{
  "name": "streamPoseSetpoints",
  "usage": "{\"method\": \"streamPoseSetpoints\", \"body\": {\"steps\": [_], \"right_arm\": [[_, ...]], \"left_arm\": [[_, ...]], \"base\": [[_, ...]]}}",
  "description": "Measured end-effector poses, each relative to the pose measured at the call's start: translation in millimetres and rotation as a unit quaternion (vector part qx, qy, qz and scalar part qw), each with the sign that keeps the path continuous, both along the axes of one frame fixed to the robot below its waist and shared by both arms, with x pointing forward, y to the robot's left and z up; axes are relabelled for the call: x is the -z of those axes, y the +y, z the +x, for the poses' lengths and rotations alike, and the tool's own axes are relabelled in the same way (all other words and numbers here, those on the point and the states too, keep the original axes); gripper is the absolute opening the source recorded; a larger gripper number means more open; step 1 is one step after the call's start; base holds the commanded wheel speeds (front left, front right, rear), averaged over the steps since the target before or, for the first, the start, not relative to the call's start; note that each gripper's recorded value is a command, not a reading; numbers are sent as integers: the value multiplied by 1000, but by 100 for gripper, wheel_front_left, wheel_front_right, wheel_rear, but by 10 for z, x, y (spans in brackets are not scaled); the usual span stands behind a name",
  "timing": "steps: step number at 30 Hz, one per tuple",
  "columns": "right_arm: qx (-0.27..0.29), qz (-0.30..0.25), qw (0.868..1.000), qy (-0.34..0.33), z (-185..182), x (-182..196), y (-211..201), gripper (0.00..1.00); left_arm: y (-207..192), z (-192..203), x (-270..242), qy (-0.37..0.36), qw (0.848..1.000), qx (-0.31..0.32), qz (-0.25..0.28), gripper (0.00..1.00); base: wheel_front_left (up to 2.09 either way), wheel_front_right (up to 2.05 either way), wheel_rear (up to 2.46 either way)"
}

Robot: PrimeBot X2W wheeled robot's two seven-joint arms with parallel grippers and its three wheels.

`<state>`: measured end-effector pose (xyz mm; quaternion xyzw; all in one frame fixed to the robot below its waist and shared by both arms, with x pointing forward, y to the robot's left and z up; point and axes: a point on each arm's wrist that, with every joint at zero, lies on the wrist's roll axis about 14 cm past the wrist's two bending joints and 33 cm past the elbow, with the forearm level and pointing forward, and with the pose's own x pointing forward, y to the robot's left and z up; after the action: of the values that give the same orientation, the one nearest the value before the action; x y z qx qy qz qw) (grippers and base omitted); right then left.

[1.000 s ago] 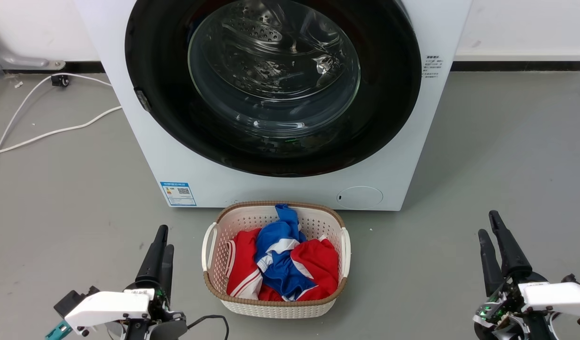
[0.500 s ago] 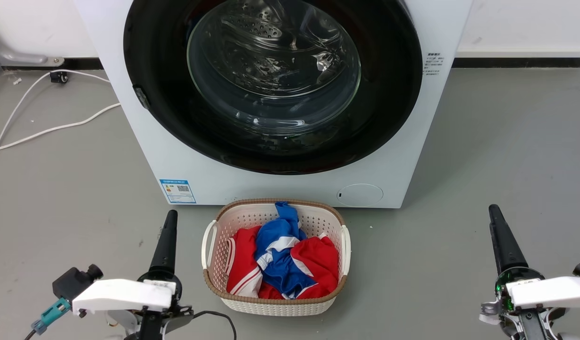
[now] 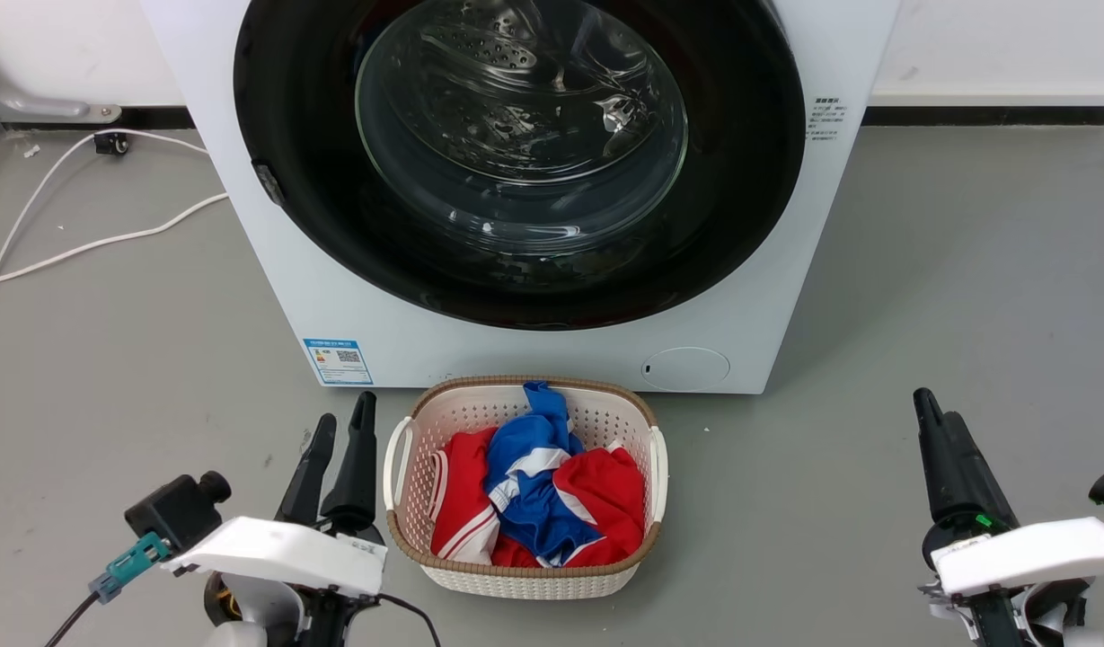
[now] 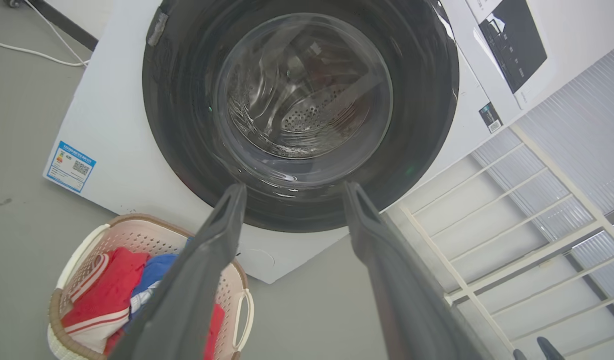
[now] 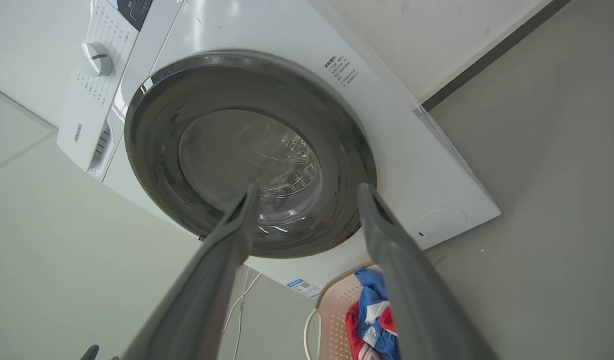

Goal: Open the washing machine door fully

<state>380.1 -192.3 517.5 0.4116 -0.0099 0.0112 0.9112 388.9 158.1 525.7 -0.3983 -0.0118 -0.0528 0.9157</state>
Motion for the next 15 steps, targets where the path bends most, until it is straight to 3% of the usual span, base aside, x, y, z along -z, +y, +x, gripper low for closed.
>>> {"method": "streamPoseSetpoints", "body": {"steps": [15], "right_arm": [[-10,-135,991,-1,-50,-47,31,100]], "left_arm": [[-132,-21,-46,-26,986,21,166,100]], "base": [[0,0,0]]}}
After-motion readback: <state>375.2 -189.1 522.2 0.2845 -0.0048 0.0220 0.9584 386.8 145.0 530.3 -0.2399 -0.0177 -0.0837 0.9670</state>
